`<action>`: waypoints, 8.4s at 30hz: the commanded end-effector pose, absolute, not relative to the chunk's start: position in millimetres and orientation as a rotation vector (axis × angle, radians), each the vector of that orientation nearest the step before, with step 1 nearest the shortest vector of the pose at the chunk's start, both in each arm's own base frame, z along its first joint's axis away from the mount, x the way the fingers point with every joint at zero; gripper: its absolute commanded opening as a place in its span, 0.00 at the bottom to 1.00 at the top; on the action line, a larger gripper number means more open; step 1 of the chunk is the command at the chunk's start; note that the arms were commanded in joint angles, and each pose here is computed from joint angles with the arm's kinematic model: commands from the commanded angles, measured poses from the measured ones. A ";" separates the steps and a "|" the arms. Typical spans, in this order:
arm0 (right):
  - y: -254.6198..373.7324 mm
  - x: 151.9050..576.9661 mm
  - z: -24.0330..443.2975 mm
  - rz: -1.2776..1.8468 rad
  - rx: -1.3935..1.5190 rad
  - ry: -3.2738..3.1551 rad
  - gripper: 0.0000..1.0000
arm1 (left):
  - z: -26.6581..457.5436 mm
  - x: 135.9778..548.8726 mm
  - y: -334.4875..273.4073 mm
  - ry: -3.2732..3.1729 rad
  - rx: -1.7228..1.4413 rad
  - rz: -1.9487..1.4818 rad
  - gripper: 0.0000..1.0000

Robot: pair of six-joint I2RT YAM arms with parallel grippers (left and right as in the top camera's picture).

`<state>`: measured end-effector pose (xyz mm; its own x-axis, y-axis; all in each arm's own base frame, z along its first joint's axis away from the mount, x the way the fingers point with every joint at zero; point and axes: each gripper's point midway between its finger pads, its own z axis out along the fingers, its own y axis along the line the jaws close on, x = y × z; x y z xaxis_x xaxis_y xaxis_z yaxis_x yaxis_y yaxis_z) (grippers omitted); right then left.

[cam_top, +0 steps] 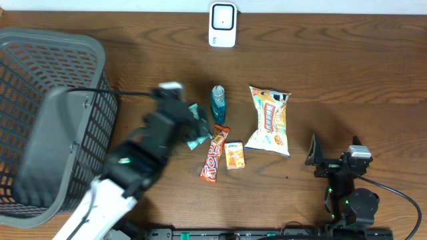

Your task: Scan the item barcode

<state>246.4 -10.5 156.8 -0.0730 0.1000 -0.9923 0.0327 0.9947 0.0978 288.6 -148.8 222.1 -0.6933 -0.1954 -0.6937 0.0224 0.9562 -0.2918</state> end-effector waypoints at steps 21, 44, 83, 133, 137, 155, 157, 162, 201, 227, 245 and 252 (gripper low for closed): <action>-11.3 246.2 156.1 0.048 0.100 1.645 0.99 | 505.2 288.9 -9.8 1.512 -0.044 0.038 0.99; -11.3 246.2 156.1 0.048 0.100 1.645 0.99 | 562.5 83.7 -34.4 1.069 0.193 -0.199 0.99; -11.3 246.2 156.1 0.048 0.100 1.645 0.99 | 517.5 34.5 -16.0 0.772 0.127 -0.129 0.99; -11.3 246.2 156.1 0.048 0.100 1.645 0.99 | 491.3 77.8 -7.3 0.804 -0.078 -0.303 1.00; -11.3 246.2 156.1 0.048 0.100 1.645 0.99 | 491.3 77.8 -7.3 0.804 -0.078 -0.303 1.00; -11.3 246.2 156.1 0.048 0.100 1.645 0.99 | 459.0 113.7 16.3 0.834 -0.216 -0.242 0.99; -11.3 246.2 156.1 0.048 0.100 1.645 0.99 | 454.7 116.0 24.3 0.845 -0.262 -0.220 1.00; -11.3 246.2 156.1 0.048 0.100 1.645 0.99 | 435.9 130.5 23.4 0.942 -0.270 -0.210 1.00; -11.3 246.2 156.1 0.048 0.100 1.645 0.99 | 204.1 230.2 -44.5 1.592 0.118 -0.286 1.00; 23.9 244.2 160.9 0.549 0.299 1.629 0.99 | 94.6 200.9 -44.0 2.070 0.055 -0.324 1.00; 79.1 268.8 228.9 0.643 -0.021 2.026 0.99 | 94.6 200.9 -44.0 2.070 0.054 -0.324 1.00; 140.9 289.3 236.6 0.674 -0.446 2.450 0.99 | 94.6 200.9 -44.1 2.070 0.055 -0.325 1.00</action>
<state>277.3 115.0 220.4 -0.8173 0.0539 -0.5736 -0.2545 0.8594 0.4434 202.8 -42.7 101.5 -0.4821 -0.1036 -0.8700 0.1656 0.9643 -0.2066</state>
